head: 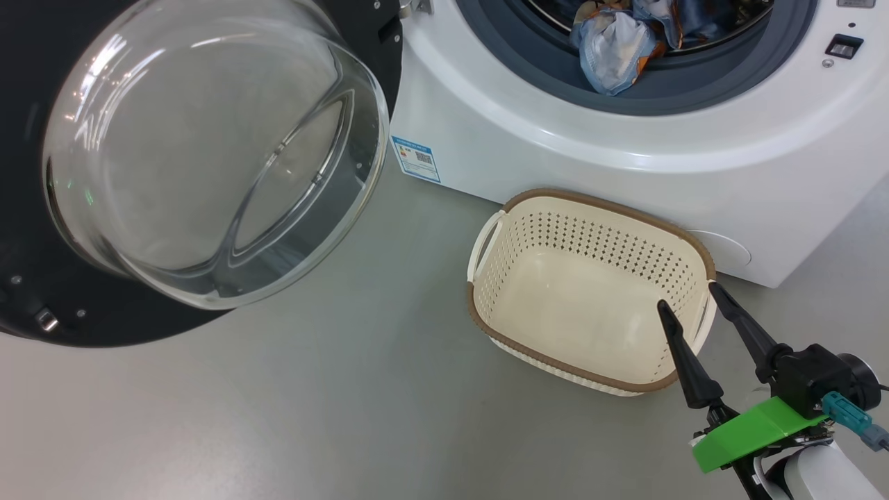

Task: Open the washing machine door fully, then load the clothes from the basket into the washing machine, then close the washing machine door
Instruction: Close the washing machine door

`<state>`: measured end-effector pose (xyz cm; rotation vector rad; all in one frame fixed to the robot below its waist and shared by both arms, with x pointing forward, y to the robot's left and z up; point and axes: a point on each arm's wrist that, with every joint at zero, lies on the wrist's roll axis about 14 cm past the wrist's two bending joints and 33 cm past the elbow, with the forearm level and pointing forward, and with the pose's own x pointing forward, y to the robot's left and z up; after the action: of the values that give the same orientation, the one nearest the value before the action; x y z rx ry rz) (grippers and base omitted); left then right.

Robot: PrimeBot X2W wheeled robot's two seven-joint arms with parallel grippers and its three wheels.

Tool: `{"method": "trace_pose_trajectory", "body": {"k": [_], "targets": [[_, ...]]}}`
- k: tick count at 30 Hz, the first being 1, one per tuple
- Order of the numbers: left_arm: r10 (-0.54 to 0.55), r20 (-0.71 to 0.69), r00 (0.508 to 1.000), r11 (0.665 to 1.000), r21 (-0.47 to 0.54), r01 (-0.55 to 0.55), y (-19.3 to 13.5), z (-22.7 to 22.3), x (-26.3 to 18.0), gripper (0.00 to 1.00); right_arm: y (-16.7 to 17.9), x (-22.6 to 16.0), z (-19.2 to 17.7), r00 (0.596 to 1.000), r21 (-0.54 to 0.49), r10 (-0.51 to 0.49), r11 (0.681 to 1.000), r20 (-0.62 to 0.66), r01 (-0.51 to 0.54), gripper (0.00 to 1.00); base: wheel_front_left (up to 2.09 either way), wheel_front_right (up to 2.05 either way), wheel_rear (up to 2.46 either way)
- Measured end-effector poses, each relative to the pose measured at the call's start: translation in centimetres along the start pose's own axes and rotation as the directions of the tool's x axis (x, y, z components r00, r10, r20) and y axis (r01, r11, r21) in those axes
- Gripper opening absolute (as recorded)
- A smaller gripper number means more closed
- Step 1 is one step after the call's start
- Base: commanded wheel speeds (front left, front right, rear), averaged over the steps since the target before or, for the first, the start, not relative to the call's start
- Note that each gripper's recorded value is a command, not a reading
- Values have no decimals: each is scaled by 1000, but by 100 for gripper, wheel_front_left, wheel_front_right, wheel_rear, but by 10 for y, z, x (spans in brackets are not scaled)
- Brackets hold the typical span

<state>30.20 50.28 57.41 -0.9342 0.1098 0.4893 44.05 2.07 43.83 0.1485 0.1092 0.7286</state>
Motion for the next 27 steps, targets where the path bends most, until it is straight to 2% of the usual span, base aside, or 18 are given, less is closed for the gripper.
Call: {"method": "trace_pose_trajectory", "body": {"k": [16,20,27], "targets": [[-74,-231,970,994,58,90,-20,-30,-17,0,4,-1,11,1000,-19,3,1000,19,-2,100,0,0,0],[-107,-314,943,988,70,135,-30,-45,-25,0,5,-2,15,1000,-26,3,1000,29,-2,100,0,0,0],[-202,-467,861,962,69,263,-59,-83,-37,0,9,-3,23,999,-33,3,999,44,-2,100,0,0,0]]}}
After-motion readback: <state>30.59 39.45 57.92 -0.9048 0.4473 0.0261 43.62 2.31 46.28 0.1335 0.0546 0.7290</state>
